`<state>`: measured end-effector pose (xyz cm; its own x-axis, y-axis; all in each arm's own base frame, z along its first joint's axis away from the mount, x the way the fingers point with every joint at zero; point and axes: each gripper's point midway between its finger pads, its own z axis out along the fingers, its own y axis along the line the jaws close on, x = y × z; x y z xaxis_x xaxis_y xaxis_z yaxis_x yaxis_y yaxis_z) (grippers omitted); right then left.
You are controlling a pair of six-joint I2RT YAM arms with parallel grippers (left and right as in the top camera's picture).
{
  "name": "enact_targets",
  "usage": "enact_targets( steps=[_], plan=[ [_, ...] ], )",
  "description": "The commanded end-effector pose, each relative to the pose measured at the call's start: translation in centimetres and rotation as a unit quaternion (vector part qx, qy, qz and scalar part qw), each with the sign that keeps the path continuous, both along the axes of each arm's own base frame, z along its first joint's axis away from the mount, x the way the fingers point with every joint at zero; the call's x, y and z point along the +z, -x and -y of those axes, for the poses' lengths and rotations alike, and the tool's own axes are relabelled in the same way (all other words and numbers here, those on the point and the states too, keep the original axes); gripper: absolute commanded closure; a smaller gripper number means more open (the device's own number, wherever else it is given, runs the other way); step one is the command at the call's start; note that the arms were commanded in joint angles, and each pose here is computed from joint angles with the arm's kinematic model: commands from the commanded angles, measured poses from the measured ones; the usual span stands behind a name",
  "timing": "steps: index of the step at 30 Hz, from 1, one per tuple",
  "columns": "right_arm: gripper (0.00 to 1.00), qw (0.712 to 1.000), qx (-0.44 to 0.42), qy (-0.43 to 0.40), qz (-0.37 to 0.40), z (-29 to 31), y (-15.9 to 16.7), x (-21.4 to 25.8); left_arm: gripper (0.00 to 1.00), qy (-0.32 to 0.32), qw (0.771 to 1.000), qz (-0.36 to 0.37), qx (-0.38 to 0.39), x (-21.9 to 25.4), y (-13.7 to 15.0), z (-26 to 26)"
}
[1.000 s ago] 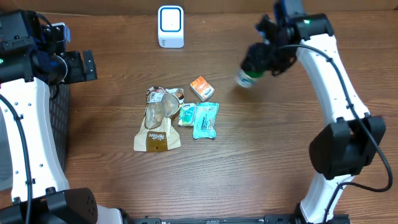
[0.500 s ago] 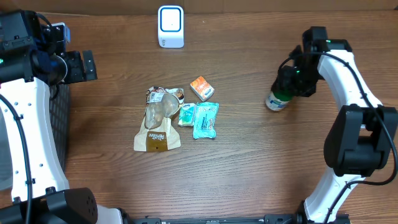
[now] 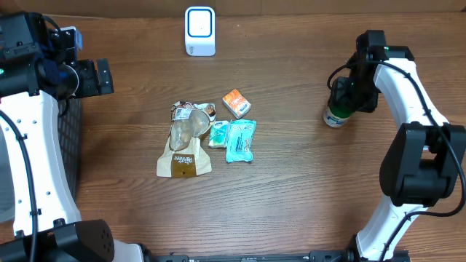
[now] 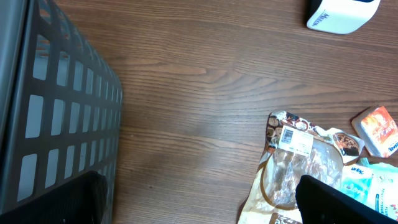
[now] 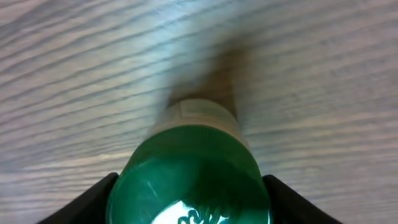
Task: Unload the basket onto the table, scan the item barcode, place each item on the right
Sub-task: 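Move the jar right and set it down on the table, then release the jar and move the right gripper toward the orange box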
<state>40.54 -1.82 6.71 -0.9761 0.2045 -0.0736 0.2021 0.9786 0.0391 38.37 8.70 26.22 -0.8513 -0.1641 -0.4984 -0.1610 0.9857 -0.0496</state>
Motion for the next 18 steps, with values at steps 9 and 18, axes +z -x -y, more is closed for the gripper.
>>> enact_targets(
  steps=[9,18],
  plan=[
    [0.0,1.0,-0.008,0.014,-0.009,0.6,0.4,1.8,0.0,-0.008,1.0,0.004,-0.009,0.4,-0.1,-0.2],
    [0.0,0.994,0.03,-0.02,0.106,-3.4,-4.4,11.3,0.01,-0.008,1.0,0.004,-0.009,0.4,-0.1,-0.2]
  ],
)
